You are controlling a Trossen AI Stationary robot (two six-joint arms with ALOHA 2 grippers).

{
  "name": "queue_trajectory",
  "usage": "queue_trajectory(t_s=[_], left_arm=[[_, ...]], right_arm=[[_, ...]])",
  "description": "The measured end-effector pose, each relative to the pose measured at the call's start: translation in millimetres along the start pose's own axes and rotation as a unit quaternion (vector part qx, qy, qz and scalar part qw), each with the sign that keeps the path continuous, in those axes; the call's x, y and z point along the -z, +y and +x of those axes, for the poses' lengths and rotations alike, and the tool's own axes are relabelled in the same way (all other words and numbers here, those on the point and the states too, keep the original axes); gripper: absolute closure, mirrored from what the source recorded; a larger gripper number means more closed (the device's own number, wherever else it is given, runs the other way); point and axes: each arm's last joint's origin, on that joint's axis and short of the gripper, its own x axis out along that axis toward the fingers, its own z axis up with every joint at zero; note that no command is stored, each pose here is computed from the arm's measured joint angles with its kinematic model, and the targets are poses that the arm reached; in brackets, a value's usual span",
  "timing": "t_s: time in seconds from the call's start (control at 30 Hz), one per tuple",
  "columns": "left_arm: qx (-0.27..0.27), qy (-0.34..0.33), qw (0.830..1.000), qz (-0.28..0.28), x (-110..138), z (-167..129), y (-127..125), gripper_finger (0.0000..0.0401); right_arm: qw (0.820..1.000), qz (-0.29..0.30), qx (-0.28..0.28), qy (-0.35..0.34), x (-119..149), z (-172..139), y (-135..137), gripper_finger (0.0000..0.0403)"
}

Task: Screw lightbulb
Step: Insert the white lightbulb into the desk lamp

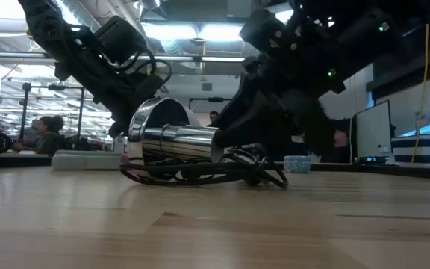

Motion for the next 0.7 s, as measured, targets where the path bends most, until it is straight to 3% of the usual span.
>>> queue_trajectory(t_s=[0.37, 0.5, 0.7], left_arm=[[0.000, 0.000, 1.000, 0.000, 0, 0, 0, 0.0246], [0.000, 0.000, 1.000, 0.000, 0, 0, 0, 0.0246], [0.000, 0.000, 1.000, 0.000, 0, 0, 0, 0.0246]], right_arm=[[1.000, 0.019, -0.013, -0.008, 3, 7, -14, 0.0234], [1.000, 0.018, -0.023, -0.012, 3, 7, -13, 0.0278], [0.998, 0.018, -0.047, -0.023, 2, 7, -11, 0.0386]])
